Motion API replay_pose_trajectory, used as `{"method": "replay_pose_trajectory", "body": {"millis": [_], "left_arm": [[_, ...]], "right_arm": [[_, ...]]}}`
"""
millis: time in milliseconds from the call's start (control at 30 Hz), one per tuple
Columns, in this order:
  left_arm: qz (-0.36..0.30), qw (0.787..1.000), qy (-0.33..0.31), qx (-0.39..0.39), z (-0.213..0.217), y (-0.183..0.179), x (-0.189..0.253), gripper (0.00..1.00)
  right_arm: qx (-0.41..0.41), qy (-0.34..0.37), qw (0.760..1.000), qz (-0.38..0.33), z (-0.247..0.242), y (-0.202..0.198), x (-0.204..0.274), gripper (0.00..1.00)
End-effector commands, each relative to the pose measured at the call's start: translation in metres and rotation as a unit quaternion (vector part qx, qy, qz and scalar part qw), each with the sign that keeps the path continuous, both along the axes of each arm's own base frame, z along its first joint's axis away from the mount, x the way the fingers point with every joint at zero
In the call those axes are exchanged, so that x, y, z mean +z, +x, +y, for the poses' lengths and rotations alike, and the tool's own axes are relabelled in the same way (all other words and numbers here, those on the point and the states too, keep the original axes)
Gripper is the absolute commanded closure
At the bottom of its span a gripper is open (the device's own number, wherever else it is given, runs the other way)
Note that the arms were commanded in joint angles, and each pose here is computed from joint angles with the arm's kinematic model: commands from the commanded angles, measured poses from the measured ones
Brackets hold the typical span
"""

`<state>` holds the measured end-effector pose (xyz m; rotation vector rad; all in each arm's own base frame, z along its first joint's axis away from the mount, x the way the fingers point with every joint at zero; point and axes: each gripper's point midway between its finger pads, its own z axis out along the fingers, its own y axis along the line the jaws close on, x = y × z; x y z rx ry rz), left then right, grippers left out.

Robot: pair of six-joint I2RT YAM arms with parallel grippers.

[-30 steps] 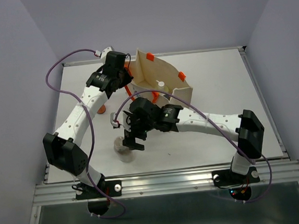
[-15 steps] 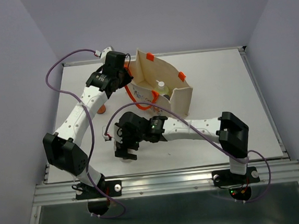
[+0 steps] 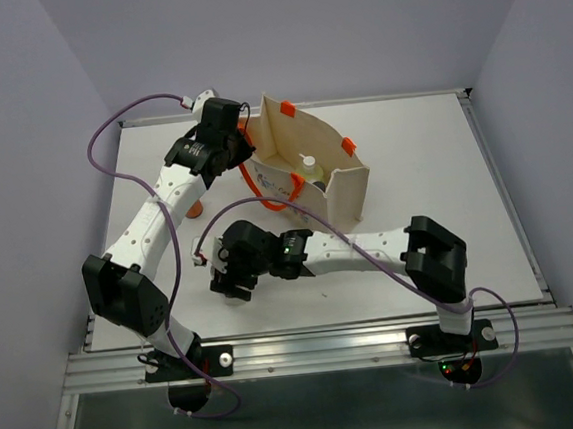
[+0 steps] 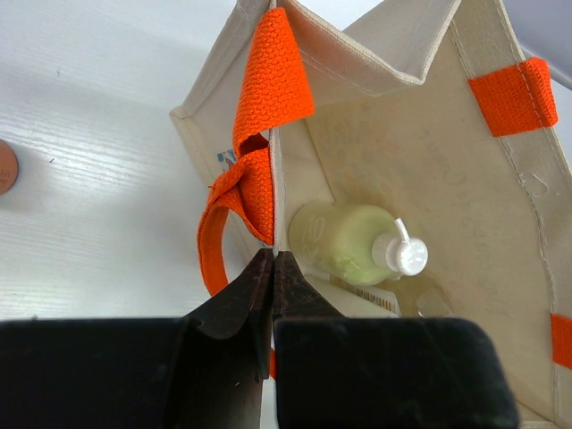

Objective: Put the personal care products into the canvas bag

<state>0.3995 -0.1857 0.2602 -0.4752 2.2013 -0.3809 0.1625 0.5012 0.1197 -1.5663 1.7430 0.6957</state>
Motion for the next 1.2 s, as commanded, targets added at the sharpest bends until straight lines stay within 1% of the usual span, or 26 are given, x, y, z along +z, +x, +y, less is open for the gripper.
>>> {"method": "replay_pose_trajectory", "body": {"millis": [0,100,167,233,267,367,400,433,567,600,633,700,733,800,833,867,933,1000,1067,1100,1167], "left_arm": [[-0.033,0.999,-0.008,0.003,0.003,-0.003,0.026,1.0],[-0.033,0.999,-0.008,0.003,0.003,-0.004,0.026,1.0],[-0.034,0.999,-0.009,0.003,0.003,-0.004,0.026,1.0],[-0.035,0.999,-0.008,0.002,0.003,-0.004,0.026,1.0],[-0.034,0.999,-0.007,0.004,0.004,-0.004,0.025,1.0],[-0.036,0.999,-0.007,0.005,0.005,-0.005,0.027,1.0],[-0.035,0.999,-0.006,0.004,0.005,-0.004,0.027,1.0],[-0.036,0.999,-0.006,0.004,0.005,-0.004,0.027,1.0],[-0.036,0.999,-0.004,0.001,0.004,-0.003,0.027,1.0],[-0.039,0.999,-0.002,0.006,0.006,-0.003,0.03,1.0],[-0.04,0.999,-0.002,0.006,0.006,-0.003,0.031,1.0],[-0.043,0.999,-0.002,0.005,0.006,-0.002,0.032,1.0],[-0.044,0.999,-0.003,0.003,0.005,-0.002,0.032,1.0],[-0.045,0.999,-0.003,0.004,0.005,-0.001,0.033,1.0],[-0.047,0.999,-0.004,0.004,0.005,-0.001,0.033,1.0],[-0.045,0.999,-0.003,0.003,0.004,0.0,0.031,1.0],[-0.045,0.999,-0.003,0.002,0.004,0.0,0.031,1.0],[-0.043,0.999,-0.004,0.0,0.002,0.002,0.031,1.0],[-0.042,0.999,-0.004,-0.001,0.002,0.002,0.03,1.0],[-0.042,0.999,-0.004,0.0,0.002,0.002,0.031,1.0],[-0.043,0.999,-0.007,0.004,0.003,0.002,0.031,1.0]], "right_arm": [[-0.011,0.021,1.0,0.002,0.01,-0.002,0.0,0.36],[-0.012,0.028,1.0,0.005,0.009,-0.004,-0.005,0.38],[-0.005,0.045,0.999,0.005,0.012,-0.006,-0.003,0.46],[0.0,0.044,0.999,0.009,0.01,-0.009,-0.008,0.6],[0.001,0.045,0.999,0.008,0.011,-0.009,-0.009,0.69],[-0.008,0.044,0.999,-0.001,0.009,-0.005,-0.01,0.86],[-0.014,0.051,0.999,-0.01,0.009,-0.002,-0.003,0.98],[-0.014,0.055,0.998,-0.013,0.006,-0.002,-0.001,0.99],[-0.024,0.119,0.992,-0.038,0.004,0.001,0.052,0.99],[-0.032,0.135,0.99,-0.04,0.002,0.002,0.066,0.99],[-0.04,0.164,0.984,-0.048,-0.003,0.002,0.093,0.99],[-0.042,0.183,0.98,-0.058,-0.011,0.001,0.11,0.99],[-0.047,0.209,0.974,-0.069,-0.018,0.001,0.133,0.99],[-0.055,0.228,0.969,-0.076,-0.027,0.001,0.147,0.99],[-0.061,0.247,0.963,-0.085,-0.035,0.0,0.167,0.99],[-0.062,0.258,0.96,-0.089,-0.04,0.0,0.177,0.99],[-0.091,0.281,0.95,-0.102,-0.051,0.006,0.2,0.99],[-0.101,0.313,0.936,-0.121,-0.066,0.006,0.236,0.99],[-0.115,0.33,0.926,-0.143,-0.079,0.01,0.262,0.99],[-0.132,0.35,0.913,-0.163,-0.091,0.014,0.289,0.99],[-0.154,0.357,0.901,-0.194,-0.105,0.022,0.311,0.99]]}}
